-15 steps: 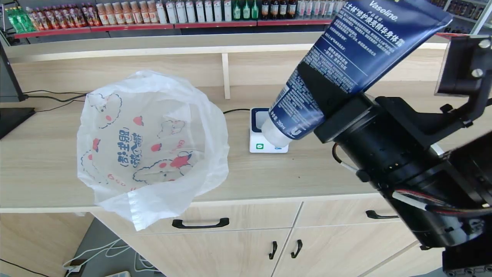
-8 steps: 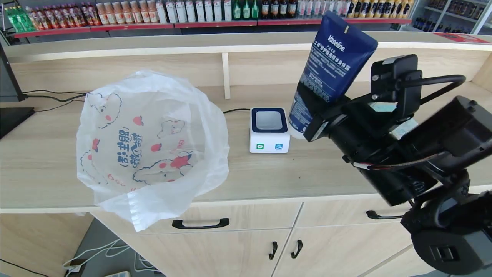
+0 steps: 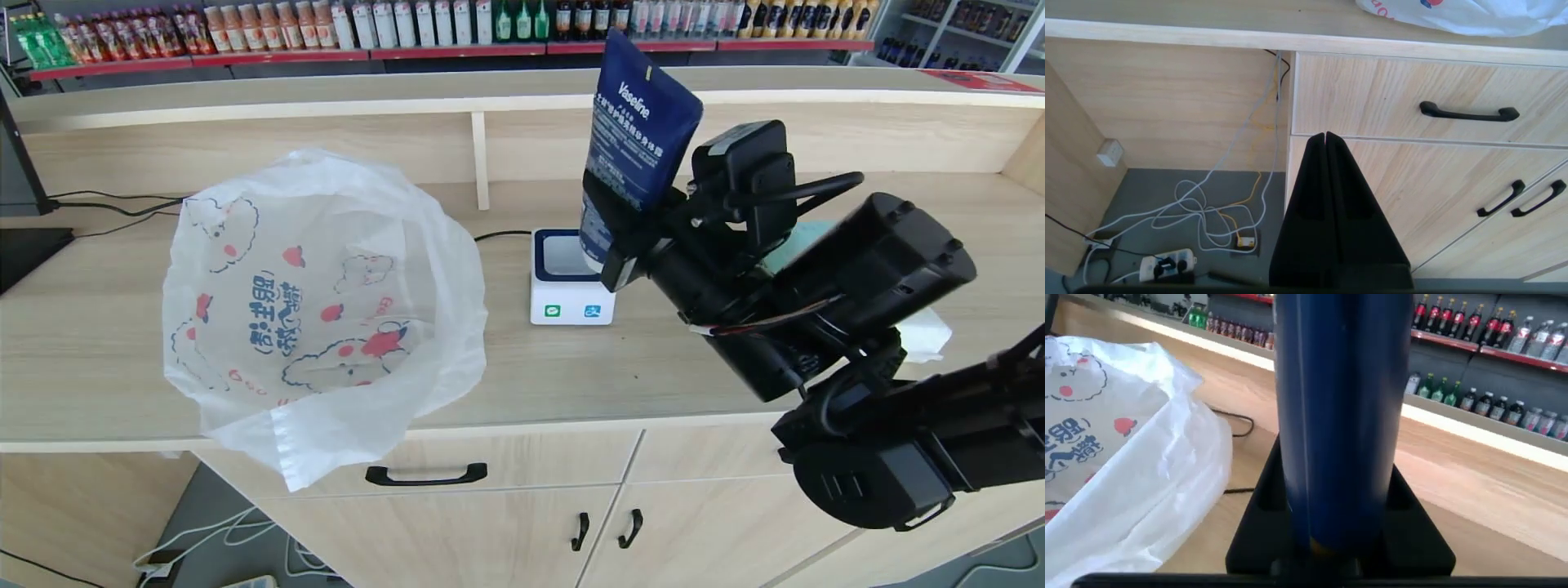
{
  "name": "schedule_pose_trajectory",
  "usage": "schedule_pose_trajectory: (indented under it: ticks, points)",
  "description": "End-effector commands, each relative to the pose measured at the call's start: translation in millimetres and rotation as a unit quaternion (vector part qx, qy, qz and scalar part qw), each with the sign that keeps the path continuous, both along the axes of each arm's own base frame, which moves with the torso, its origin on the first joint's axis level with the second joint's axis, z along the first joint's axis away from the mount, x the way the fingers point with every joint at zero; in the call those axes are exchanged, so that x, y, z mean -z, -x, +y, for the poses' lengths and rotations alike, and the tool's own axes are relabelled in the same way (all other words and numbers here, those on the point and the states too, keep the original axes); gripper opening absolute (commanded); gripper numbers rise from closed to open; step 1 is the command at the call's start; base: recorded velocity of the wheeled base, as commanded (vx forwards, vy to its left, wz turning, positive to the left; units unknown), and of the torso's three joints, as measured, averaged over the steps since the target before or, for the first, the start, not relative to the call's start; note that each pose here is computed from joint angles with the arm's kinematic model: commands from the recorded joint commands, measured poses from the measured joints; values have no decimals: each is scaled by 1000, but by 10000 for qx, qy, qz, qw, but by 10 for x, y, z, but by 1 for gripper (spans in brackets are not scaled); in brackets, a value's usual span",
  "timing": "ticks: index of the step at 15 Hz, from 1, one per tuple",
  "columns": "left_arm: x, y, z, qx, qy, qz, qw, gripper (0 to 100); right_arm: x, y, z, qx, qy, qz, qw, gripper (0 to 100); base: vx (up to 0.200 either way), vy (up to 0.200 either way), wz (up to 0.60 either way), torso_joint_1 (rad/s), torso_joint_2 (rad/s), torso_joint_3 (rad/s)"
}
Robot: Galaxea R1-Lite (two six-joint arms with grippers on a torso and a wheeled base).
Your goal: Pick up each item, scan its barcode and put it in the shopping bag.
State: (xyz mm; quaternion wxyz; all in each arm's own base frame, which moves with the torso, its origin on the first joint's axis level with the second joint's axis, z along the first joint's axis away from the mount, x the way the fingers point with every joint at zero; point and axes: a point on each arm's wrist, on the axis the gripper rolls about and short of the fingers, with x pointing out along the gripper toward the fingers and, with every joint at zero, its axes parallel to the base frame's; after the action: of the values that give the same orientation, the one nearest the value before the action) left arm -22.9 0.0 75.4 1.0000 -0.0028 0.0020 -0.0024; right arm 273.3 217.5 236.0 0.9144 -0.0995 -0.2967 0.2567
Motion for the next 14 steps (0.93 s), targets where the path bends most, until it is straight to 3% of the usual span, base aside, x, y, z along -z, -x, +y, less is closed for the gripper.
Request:
schedule_pose_trajectory:
  ticks: [1,6,8,14]
  points:
    - [1,0,0,-1,3,3,10000,0,52,-29,32,-165,505,-155,9985,0,0,0,0,0,0,0]
    - [1,0,0,-1,-5,3,10000,0,-7,-130,13,-161,1159,-608,9913,0,0,0,0,0,0,0]
    - [1,0,0,-1,-5,3,10000,0,-101,-288,-123,-138,1710,-1052,9795,0,0,0,0,0,0,0]
    - [1,0,0,-1,-5,3,10000,0,-46,-550,-341,-125,2831,-1520,9469,0,0,0,0,0,0,0]
